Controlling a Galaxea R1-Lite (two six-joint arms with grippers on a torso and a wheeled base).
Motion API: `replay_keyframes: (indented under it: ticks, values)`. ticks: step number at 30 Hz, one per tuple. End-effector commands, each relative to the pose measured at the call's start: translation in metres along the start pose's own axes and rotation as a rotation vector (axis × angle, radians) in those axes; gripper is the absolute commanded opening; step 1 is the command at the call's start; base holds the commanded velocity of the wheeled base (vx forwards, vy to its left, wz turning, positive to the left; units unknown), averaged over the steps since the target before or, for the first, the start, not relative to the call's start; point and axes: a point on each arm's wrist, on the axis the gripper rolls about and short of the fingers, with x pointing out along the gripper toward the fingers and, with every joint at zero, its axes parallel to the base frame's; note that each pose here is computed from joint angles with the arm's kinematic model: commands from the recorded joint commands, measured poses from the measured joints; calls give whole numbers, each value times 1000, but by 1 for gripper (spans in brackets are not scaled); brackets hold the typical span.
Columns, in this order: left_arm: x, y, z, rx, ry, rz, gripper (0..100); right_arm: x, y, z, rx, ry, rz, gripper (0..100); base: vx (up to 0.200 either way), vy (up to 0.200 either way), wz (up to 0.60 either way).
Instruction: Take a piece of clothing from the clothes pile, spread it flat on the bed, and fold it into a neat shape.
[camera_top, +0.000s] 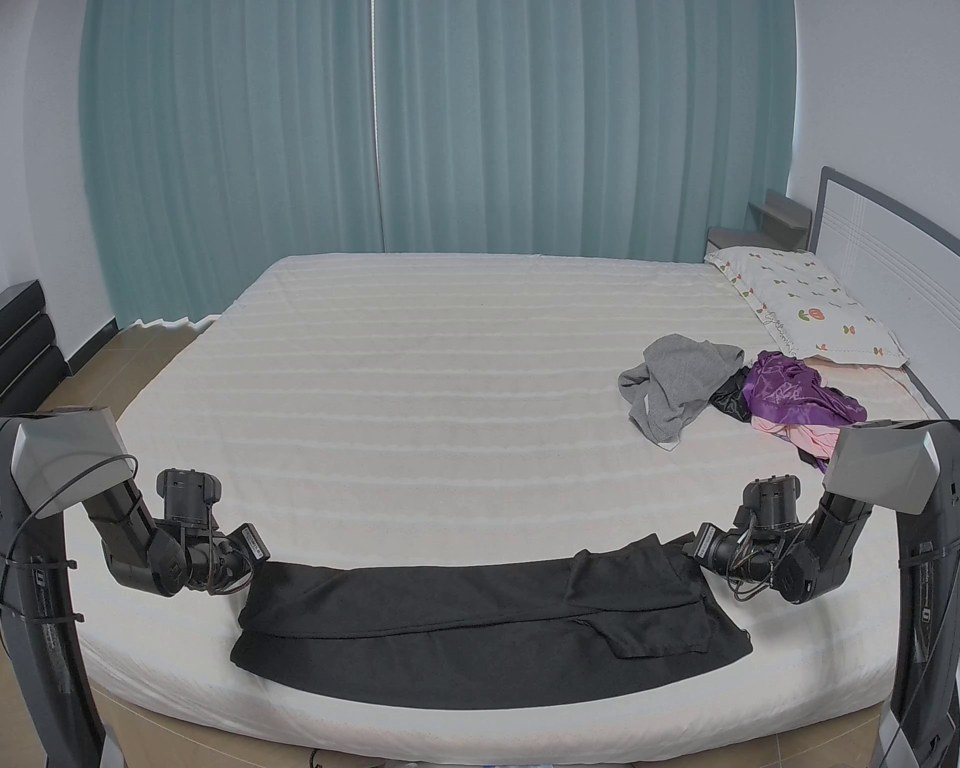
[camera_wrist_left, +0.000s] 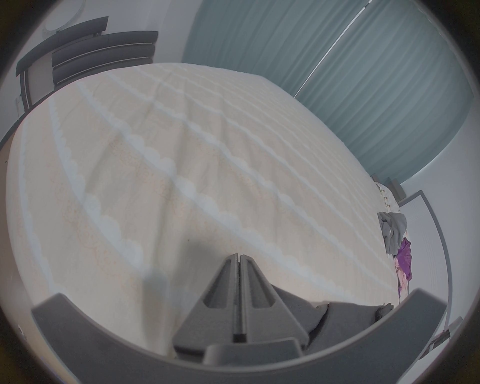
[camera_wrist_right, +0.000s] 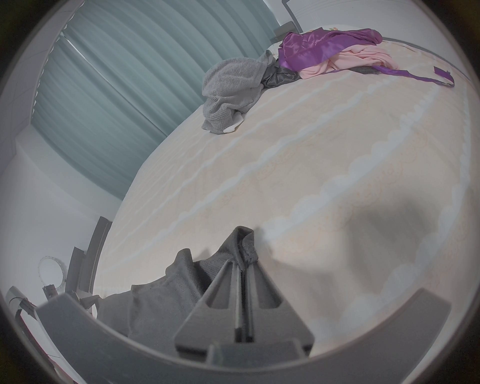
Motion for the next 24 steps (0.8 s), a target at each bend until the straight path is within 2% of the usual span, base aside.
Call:
replay_keyframes:
  ticks: [1, 12, 13, 14, 15, 20, 24]
  values:
    - [1, 1, 0, 0, -15, -9, 0, -3, -4, 5, 15, -12, -8, 0, 0, 0, 0]
    - [1, 0, 3, -17, -27, -17, 0, -6, -7, 9, 46, -24, -16, 0, 0, 0, 0]
    - [1, 1, 2, -20, -25, -17, 0, -7, -8, 8, 45, -22, -17, 100, 0, 0, 0]
    - [1, 1, 2, -21, -24, -19, 0, -7, -8, 8, 45, -20, -16, 100, 0, 0, 0]
    - [1, 1, 2, -23, -23, -20, 100, -7, -8, 7, 47, -19, -17, 100, 0, 0, 0]
    - [0, 0, 3, -40, -22, -26, 100, -15, -5, 10, 48, -34, -5, 100, 0, 0, 0]
    - [-12, 6, 6, -111, -29, -25, 100, -43, 7, 14, 35, -63, 35, 100, 0, 0, 0]
